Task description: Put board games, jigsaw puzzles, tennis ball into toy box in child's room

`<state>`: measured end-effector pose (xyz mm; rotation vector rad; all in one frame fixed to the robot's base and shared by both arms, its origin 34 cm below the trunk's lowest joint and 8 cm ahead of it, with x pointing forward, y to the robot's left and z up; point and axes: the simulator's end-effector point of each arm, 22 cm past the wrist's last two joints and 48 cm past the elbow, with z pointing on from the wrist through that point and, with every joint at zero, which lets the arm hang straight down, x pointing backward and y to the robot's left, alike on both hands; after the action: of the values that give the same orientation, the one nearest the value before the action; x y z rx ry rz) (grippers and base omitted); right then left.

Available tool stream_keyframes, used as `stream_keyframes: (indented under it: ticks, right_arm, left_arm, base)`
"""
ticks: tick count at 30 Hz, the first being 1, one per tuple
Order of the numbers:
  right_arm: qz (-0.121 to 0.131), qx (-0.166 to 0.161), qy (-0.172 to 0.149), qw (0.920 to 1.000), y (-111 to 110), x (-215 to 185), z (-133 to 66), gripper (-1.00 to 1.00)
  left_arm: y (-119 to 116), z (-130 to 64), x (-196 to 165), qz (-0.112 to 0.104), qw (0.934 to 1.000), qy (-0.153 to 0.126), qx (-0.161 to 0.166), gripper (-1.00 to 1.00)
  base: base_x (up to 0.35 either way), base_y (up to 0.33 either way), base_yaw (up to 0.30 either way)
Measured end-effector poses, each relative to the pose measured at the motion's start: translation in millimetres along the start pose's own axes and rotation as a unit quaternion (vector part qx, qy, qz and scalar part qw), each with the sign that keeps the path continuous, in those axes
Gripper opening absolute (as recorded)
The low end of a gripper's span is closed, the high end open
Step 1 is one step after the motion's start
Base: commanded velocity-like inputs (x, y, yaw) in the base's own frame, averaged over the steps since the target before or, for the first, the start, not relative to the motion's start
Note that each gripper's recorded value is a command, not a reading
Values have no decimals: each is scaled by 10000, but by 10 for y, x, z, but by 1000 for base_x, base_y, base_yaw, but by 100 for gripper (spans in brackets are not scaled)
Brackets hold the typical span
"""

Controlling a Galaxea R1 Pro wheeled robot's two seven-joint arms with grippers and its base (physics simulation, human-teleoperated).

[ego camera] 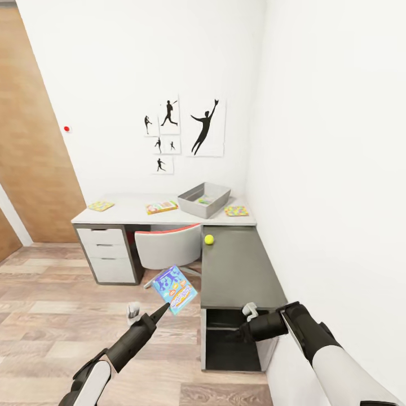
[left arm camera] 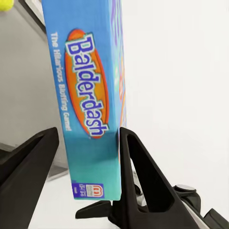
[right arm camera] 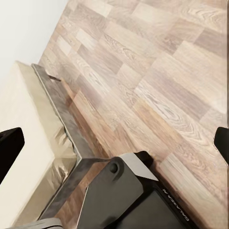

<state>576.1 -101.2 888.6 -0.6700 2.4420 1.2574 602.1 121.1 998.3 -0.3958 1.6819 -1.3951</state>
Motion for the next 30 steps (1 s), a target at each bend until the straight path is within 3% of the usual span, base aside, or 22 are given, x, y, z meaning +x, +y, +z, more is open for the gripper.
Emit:
stream_keyframes:
  ticks: [16,30]
  right_arm:
    - [-7,0,-2,10000,-1,0,1,100]
    - [-13,-1,-3,10000,-4,-2,3,100]
  left_arm:
    - [1,1,-5,8,10000,-11,0,-100]
    - [1,4,-7,-6,10000,-12,5,-100]
  base:
    - [321,-1,-5]
    - [58,0,-15]
